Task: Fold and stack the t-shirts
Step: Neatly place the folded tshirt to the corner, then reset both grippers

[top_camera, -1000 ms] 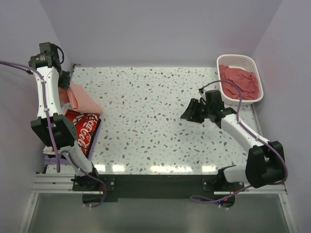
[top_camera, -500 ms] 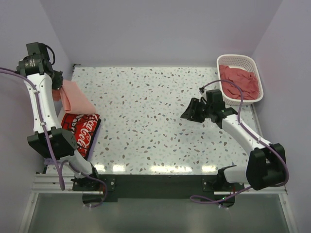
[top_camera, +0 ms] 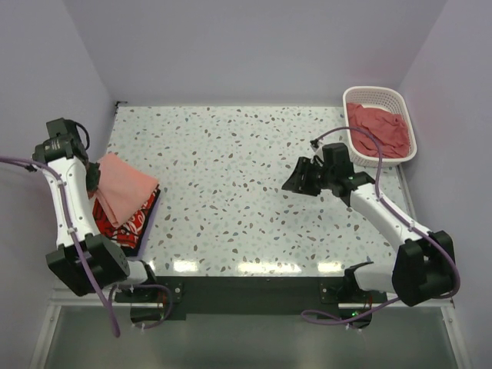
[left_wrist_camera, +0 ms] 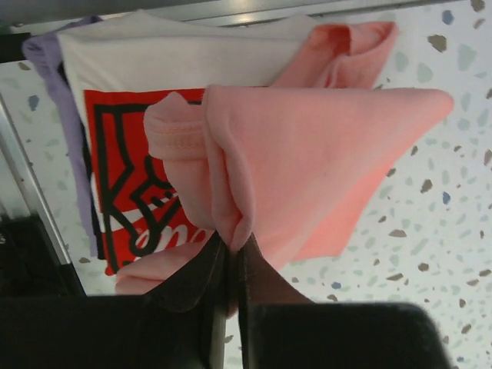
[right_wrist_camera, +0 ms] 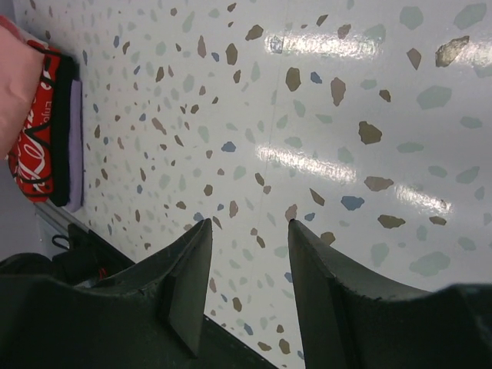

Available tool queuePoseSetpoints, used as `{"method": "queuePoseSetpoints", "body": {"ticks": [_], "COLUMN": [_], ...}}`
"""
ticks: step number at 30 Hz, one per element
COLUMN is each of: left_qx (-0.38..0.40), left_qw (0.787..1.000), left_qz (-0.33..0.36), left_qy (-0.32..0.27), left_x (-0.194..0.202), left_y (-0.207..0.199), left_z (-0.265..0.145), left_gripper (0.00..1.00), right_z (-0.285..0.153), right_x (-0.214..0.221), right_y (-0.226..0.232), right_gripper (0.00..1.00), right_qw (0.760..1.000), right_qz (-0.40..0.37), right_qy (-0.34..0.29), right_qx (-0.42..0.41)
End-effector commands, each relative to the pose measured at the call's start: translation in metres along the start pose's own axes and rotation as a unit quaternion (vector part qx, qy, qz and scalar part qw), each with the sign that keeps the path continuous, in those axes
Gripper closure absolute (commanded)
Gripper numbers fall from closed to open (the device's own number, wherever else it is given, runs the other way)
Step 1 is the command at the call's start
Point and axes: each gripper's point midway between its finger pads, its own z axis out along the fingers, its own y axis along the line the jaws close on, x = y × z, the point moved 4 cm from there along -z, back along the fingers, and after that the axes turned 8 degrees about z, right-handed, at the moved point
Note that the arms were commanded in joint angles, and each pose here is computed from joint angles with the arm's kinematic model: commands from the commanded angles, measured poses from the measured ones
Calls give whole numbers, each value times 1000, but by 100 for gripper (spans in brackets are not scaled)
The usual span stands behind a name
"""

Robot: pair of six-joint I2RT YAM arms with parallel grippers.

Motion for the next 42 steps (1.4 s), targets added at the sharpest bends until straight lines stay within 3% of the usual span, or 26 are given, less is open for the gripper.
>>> {"method": "queuePoseSetpoints", "body": {"ticks": [1,3,4,7,14,21,23,27,33,37,42], "left_qx": [-29,-46,-53,-60,-8,83,117,163,234,283,358], "left_qw": [998,997,997,996,997,993,987,978,941,900,826], "left_qz": [-4,-8,-7,-7,1,57,90,127,244,332,435], "left_qy": [-52,-55,-60,-66,-79,-65,-61,-40,-9,2,14], "left_x": [1,13,15,25,29,42,59,101,189,248,318], "left_y": [36,54,60,74,70,40,24,0,-34,-47,-54], "left_z": [0,8,10,13,9,1,-6,-16,-36,-56,-81], "left_gripper": [78,55,30,8,5,5,0,0,0,0,0], "right_z": [-3,-2,-2,-3,-8,-17,-18,-24,-39,-51,-66], "right_x": [5,10,12,17,25,26,26,24,19,16,17], "right_y": [9,7,6,4,-1,0,1,5,9,8,8], "right_gripper": [52,52,52,52,52,51,51,51,51,50,48], "right_qw": [1000,1000,1000,999,999,999,999,999,998,997,995], "right_qz": [-16,-20,-22,-28,-32,-33,-33,-33,-43,-47,-52], "right_qy": [3,9,12,18,16,0,-3,-12,-38,-58,-79], "right_qx": [-11,-6,-5,-2,2,0,-2,-8,1,14,17]}}
